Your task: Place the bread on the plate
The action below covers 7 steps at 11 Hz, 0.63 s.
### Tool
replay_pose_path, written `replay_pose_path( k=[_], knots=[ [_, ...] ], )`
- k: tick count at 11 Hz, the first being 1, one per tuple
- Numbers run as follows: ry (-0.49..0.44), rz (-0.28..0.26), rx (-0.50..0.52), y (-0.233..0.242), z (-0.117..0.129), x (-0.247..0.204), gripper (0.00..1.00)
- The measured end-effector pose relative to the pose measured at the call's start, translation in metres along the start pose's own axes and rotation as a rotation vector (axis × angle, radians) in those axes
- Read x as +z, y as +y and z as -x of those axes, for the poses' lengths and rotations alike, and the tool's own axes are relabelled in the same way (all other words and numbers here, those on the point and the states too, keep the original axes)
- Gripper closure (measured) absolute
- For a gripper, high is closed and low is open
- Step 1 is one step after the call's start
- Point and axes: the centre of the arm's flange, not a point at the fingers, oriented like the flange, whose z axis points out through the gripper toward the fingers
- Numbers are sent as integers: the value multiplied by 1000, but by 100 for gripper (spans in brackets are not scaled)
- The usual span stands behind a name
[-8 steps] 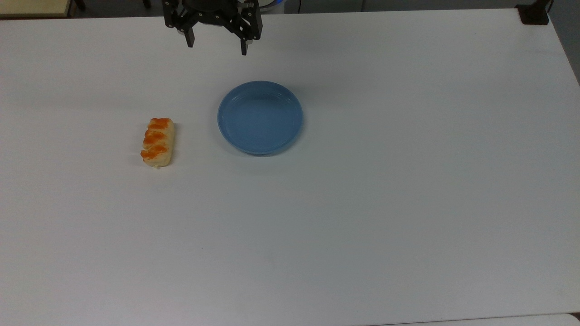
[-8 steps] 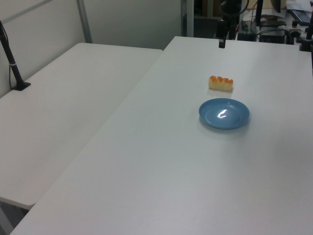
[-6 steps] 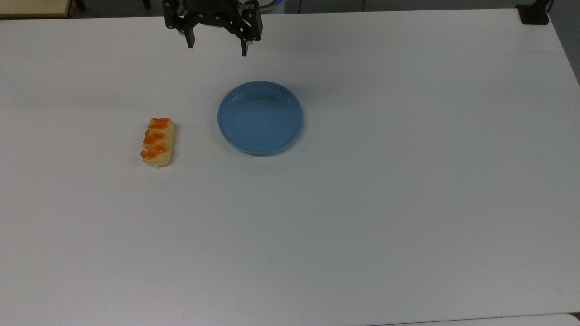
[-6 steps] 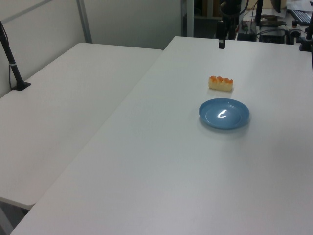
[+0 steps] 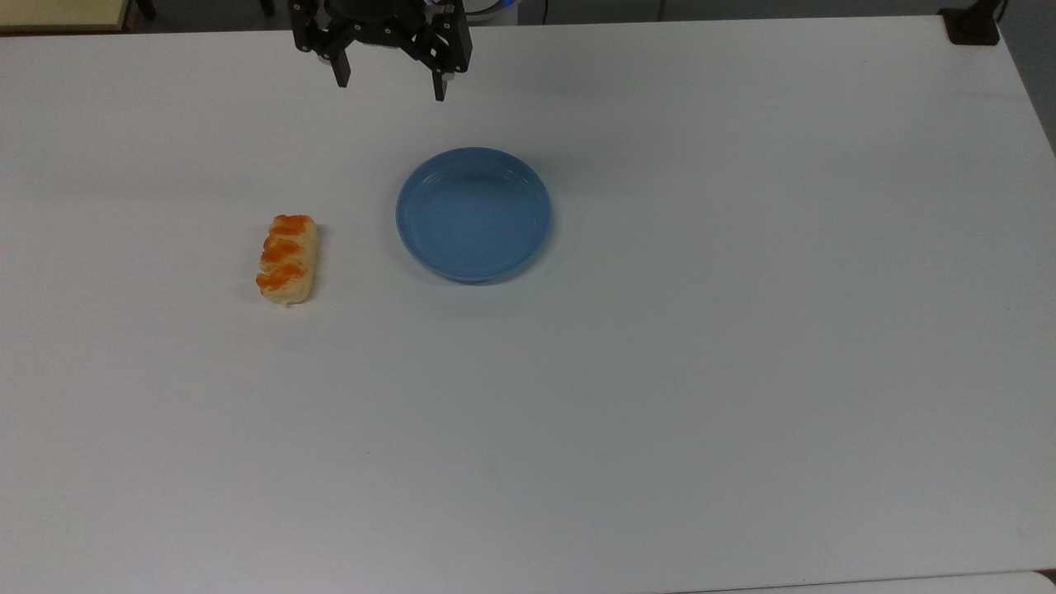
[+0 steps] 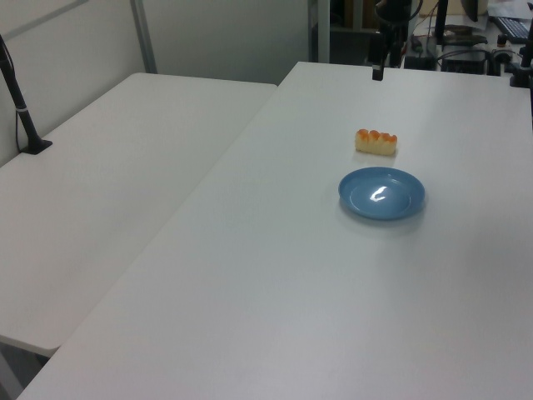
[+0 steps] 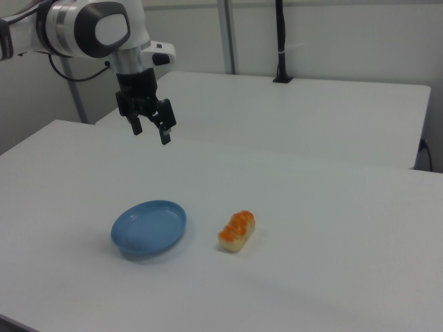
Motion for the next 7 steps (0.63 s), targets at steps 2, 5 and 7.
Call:
replay_pose_path(
  k=[2, 5, 7],
  knots=[
    [0, 0, -3, -1, 0, 0, 0],
    [-10, 1, -7, 0, -3, 6, 0],
    [34, 3, -11, 9, -15, 15, 0]
  ],
)
